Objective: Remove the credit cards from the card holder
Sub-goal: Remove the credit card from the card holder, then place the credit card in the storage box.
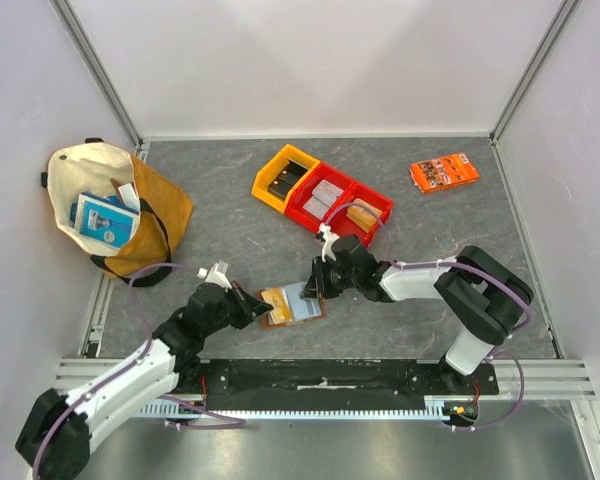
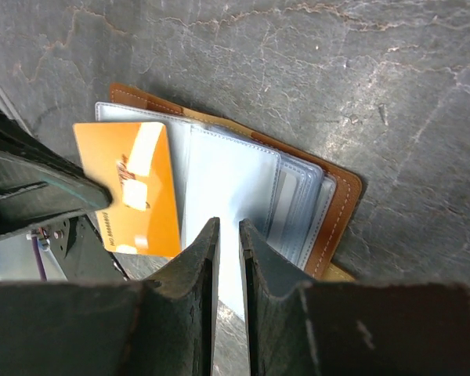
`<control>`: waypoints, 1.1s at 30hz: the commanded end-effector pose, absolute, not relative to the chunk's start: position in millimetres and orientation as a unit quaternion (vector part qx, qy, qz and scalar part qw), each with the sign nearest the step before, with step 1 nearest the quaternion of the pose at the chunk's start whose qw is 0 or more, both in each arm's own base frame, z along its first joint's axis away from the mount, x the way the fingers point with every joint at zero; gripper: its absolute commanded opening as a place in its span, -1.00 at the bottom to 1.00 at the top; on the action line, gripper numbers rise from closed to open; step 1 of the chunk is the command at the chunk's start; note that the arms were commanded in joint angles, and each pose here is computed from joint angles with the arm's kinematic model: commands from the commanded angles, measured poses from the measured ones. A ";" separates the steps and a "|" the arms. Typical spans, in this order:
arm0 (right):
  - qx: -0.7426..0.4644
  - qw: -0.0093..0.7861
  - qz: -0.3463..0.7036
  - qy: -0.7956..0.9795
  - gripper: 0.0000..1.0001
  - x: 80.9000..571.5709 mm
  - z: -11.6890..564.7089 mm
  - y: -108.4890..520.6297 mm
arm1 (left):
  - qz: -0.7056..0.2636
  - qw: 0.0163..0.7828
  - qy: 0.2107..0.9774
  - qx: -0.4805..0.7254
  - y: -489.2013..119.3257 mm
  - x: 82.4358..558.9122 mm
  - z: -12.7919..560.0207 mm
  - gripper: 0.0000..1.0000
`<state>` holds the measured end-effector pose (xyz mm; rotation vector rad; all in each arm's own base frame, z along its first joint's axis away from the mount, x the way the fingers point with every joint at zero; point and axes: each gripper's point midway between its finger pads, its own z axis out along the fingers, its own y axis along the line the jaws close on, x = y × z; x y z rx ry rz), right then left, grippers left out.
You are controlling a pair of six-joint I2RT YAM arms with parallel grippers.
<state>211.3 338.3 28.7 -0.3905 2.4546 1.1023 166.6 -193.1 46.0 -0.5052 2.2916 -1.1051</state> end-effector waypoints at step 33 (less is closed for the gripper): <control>-0.524 0.326 0.417 0.667 0.59 166.9 239.9 318.0 | -0.500 0.346 0.723 0.326 -246.7 127.4 228.2 -0.97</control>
